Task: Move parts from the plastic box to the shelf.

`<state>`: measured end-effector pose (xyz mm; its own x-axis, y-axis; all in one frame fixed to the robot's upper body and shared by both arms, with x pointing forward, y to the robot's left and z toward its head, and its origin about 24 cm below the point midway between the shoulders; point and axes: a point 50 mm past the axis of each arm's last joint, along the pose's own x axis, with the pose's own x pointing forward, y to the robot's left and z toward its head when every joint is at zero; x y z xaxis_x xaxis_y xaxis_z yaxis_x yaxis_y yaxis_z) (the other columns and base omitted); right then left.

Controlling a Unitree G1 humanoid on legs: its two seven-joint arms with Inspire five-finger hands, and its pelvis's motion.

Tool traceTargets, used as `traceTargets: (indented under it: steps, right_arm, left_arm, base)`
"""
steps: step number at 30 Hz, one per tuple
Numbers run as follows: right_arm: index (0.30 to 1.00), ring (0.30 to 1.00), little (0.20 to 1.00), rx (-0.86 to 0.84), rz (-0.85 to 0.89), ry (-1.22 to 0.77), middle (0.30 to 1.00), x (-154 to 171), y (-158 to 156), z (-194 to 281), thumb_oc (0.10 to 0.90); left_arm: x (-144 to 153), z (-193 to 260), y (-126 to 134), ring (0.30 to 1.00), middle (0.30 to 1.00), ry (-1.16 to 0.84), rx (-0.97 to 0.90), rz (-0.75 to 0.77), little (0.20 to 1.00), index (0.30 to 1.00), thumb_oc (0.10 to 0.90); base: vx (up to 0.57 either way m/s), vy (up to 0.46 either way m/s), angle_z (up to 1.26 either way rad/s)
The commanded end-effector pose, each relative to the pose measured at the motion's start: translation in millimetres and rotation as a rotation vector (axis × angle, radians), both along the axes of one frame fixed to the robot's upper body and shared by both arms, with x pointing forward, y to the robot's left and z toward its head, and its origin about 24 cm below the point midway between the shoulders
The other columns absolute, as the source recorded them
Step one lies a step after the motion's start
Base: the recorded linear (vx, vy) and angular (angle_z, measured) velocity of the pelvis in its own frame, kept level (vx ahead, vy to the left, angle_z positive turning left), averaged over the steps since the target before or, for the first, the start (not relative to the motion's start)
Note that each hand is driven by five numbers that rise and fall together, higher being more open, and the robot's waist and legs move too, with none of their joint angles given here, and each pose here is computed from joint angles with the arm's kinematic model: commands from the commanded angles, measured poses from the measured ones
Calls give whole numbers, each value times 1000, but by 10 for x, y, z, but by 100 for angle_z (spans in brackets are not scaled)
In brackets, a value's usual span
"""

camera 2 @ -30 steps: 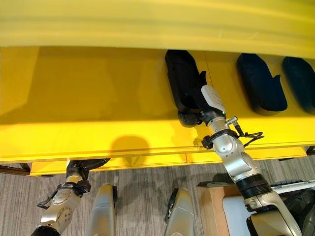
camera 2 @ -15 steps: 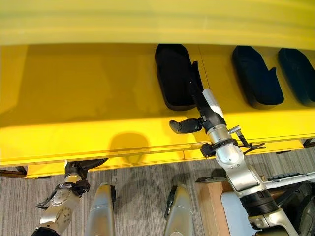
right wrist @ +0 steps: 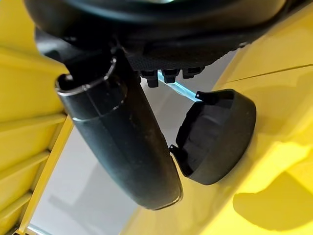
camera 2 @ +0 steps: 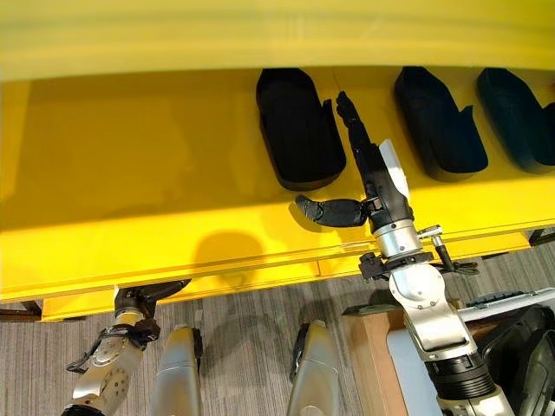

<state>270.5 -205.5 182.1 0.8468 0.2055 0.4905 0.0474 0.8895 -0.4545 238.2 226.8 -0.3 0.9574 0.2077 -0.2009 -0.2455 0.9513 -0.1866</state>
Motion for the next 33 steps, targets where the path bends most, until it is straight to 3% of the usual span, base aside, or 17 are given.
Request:
traceTargets:
  steps: [1,7,11,17,21,29,33]
  right_arm:
    - [1000,1000,1000,67,43,-337,1000,-236,-1,548,900]
    - [1000,1000,1000,71,27,-299,1000,-169,-33,504,900]
    - [1000,1000,1000,-12,-28,-250,1000,-29,-104,500,900]
    - [1000,1000,1000,-288,-71,-222,1000,107,-179,692,900]
    - [1000,1000,1000,-582,-144,-162,1000,235,-313,875,900]
    - [1000,1000,1000,-887,-126,-70,1000,316,-289,1037,900]
    - [1000,1000,1000,-894,-107,-53,1000,316,-287,960,900]
  left_arm:
    - [116,353,-52,1000,1000,-205,41,-10,1000,1000,900]
    - [109,348,-64,1000,1000,-204,38,-20,1000,1000,900]
    - [115,363,-59,1000,1000,-207,45,-30,1000,1000,900]
    - [85,360,-18,1000,1000,-199,70,-58,1000,1000,900]
    - [34,364,15,1000,1000,-195,91,-94,1000,1000,900]
    - [-11,368,59,1000,1000,-185,103,-129,1000,1000,900]
    - [-13,354,54,1000,1000,-182,98,-129,1000,1000,900]
  base:
    - [74,-15,0]
    - [-1,-3,-2]
    - [-1,-4,-1]
    - [26,-12,0]
    - [0,0,0]
    - [0,0,0]
    - [0,0,0]
